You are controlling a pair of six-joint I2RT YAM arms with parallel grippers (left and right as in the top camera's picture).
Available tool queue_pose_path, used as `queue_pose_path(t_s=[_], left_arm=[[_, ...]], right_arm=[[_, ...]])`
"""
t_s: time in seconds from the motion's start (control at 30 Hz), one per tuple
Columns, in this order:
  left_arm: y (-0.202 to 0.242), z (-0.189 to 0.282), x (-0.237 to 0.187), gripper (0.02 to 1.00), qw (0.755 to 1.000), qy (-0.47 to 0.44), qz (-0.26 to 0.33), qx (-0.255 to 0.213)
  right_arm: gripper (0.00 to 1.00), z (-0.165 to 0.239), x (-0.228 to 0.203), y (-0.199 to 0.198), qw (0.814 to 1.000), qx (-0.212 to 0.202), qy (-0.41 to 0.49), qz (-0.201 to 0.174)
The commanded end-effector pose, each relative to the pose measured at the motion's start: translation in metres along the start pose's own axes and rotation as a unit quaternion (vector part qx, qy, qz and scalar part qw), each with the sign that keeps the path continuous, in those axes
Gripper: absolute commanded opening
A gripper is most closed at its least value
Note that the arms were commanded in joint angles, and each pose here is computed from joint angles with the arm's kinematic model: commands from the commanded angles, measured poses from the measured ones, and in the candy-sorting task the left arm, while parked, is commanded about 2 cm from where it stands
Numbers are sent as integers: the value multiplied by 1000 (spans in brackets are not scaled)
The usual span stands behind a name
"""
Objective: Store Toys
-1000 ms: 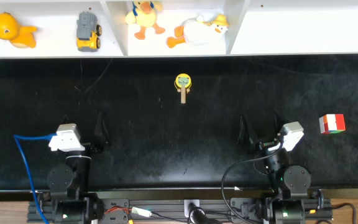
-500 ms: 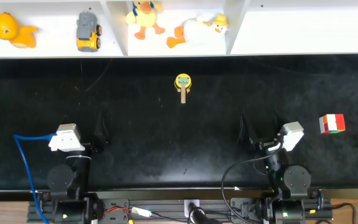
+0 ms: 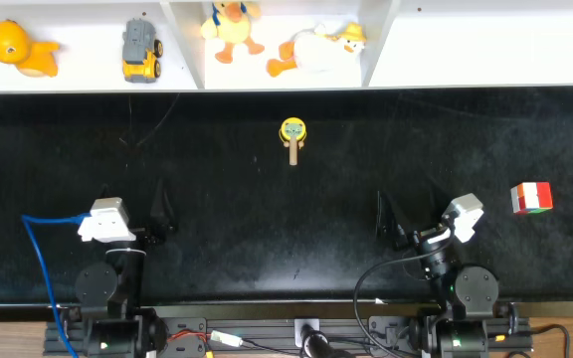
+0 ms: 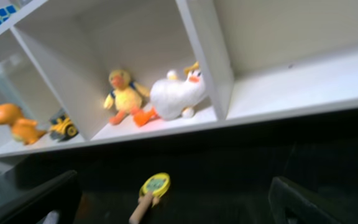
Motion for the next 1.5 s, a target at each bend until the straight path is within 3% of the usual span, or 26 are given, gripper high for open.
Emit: queue_pose_path(t_s=[0.03, 0.2, 0.37, 0.53, 0.67, 0.83, 1.0, 1.1, 1.33, 1.5], left_arm=[[1, 0, 0, 998, 1000, -4, 4, 0], [1, 0, 0, 998, 1000, -4, 4, 0], [1, 0, 0, 998, 1000, -4, 4, 0], [1, 0, 0, 998, 1000, -4, 4, 0], [1, 0, 0, 998, 1000, -4, 4, 0], [1, 0, 0, 998, 1000, -4, 4, 0], [1, 0, 0, 998, 1000, -4, 4, 0], [1, 0, 0, 998, 1000, -4, 4, 0], [1, 0, 0, 998, 1000, -4, 4, 0], [1, 0, 0, 998, 1000, -4, 4, 0]], right_arm=[[998, 0, -4, 4, 999, 2, 31, -32], [998, -1, 25, 27, 998, 3, 57, -21], [1000, -15, 60, 48, 991, -30, 130, 7], [1000, -40, 86, 74, 968, -34, 244, 43], [998, -66, 90, 93, 939, -63, 329, 74], [996, -99, 68, 123, 896, -78, 422, 111], [996, -131, 27, 144, 859, -100, 489, 118], [998, -146, 1, 144, 840, -115, 518, 112], [996, -176, -54, 116, 804, -192, 560, 60], [1000, -193, -81, 93, 791, -235, 563, 39]])
Point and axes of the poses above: each gripper's point midway between its finger pads, its own z axis back along the fingers, its own y axis along the line the jaws close on, x = y × z, the point moved 6 cm from there along z, back along the fingers, and after that the axes turned 12 degrees about -z, right-handed, at the moved point
